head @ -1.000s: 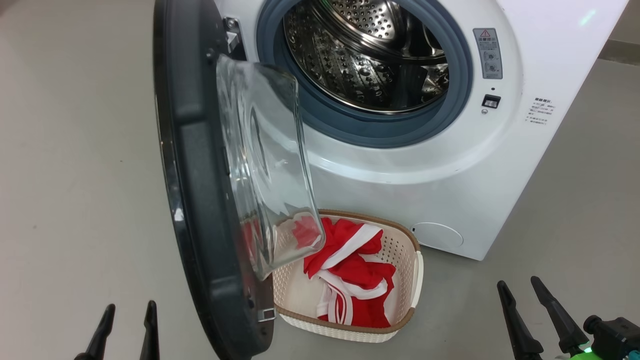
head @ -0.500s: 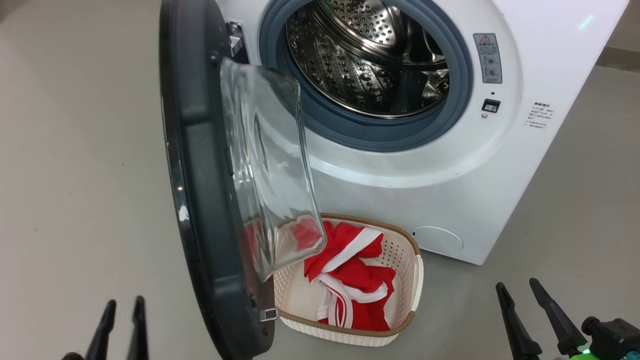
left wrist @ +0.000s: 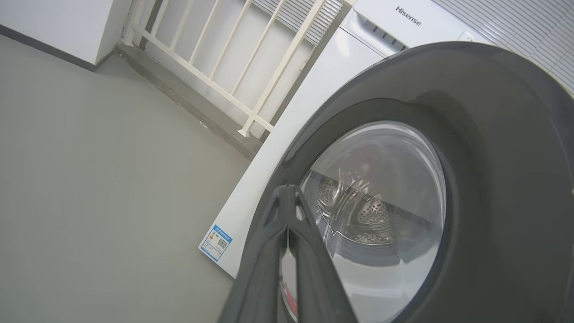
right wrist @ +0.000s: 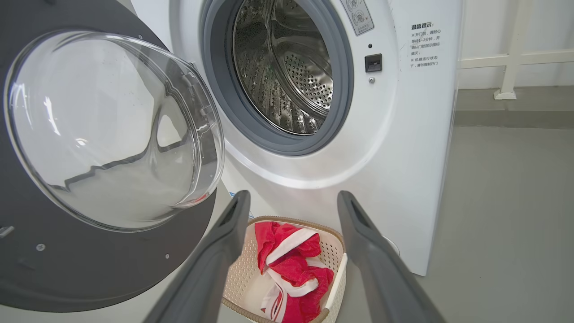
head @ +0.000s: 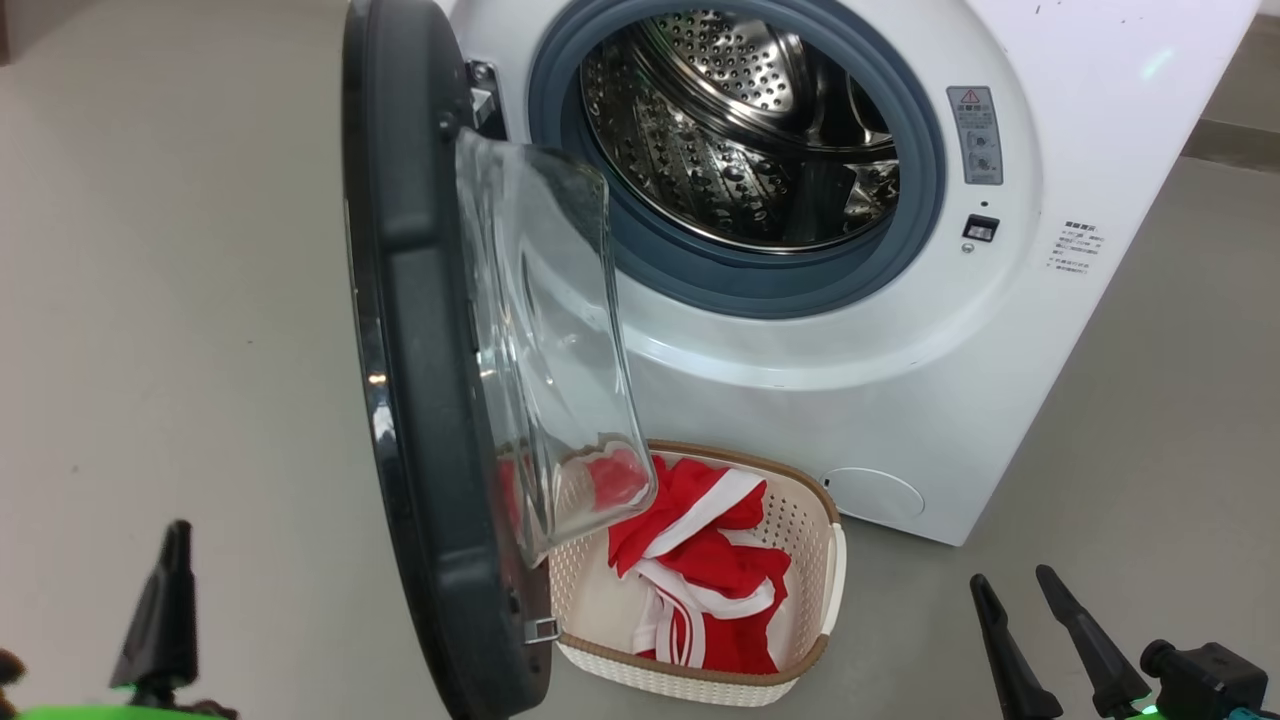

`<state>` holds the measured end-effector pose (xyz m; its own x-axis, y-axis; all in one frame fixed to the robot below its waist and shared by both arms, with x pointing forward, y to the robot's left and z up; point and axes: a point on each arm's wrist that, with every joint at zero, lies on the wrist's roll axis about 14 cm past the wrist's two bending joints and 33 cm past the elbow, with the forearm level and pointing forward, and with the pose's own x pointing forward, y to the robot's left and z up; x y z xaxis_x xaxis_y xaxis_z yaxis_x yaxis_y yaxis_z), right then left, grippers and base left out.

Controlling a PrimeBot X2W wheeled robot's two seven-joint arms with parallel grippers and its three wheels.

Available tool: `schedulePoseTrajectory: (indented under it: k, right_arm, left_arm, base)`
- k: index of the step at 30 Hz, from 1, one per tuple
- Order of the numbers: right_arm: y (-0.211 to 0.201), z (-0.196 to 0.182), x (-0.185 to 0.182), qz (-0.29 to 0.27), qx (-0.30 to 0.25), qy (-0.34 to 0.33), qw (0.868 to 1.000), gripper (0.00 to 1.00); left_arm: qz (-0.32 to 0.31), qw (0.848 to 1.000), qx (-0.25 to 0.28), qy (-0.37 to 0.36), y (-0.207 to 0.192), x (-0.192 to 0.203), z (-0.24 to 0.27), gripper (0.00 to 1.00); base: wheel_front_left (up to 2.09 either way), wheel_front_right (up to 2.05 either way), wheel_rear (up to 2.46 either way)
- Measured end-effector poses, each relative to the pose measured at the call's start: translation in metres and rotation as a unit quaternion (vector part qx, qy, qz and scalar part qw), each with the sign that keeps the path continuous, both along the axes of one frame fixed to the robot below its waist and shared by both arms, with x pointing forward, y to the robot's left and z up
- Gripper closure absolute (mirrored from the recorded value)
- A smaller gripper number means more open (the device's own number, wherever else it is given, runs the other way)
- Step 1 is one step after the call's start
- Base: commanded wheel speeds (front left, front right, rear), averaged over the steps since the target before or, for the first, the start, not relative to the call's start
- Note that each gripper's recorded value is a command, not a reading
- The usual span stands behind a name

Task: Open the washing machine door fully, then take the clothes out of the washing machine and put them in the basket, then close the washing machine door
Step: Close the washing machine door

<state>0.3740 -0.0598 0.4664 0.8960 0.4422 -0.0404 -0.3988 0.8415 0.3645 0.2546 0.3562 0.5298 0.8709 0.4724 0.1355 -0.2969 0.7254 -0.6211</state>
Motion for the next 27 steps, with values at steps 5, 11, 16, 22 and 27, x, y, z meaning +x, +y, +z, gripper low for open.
schedulePoseTrajectory:
  k: [5, 11, 16, 22, 27]
  right_arm:
    - [0.0, -0.001, -0.002, -0.001, 0.001, 0.002, 1.0, 0.0]
    - [-0.004, -0.006, -0.002, -0.007, 0.002, 0.009, 1.0, 0.0]
    - [-0.009, -0.009, -0.002, -0.014, 0.002, 0.014, 1.0, 0.0]
    - [-0.013, -0.013, -0.002, -0.02, 0.001, 0.019, 1.0, 0.0]
    - [-0.015, -0.016, -0.001, -0.023, 0.001, 0.024, 0.999, 0.0]
  left_arm:
    - [-0.028, 0.997, -0.059, -0.029, 0.015, 0.008, 0.015, 1.0]
    - [-0.086, 0.987, -0.128, -0.052, 0.014, 0.029, 0.035, 1.0]
    - [-0.169, 0.968, -0.183, -0.033, -0.01, 0.043, 0.038, 1.0]
    - [-0.237, 0.948, -0.21, -0.023, -0.03, 0.052, 0.048, 1.0]
    - [-0.302, 0.928, -0.217, -0.024, -0.054, 0.056, 0.064, 1.0]
  base:
    - [0.0, 0.0, 0.0]
    - [0.0, 0.0, 0.0]
    - [0.0, 0.0, 0.0]
    - [0.0, 0.0, 0.0]
    - [0.0, 0.0, 0.0]
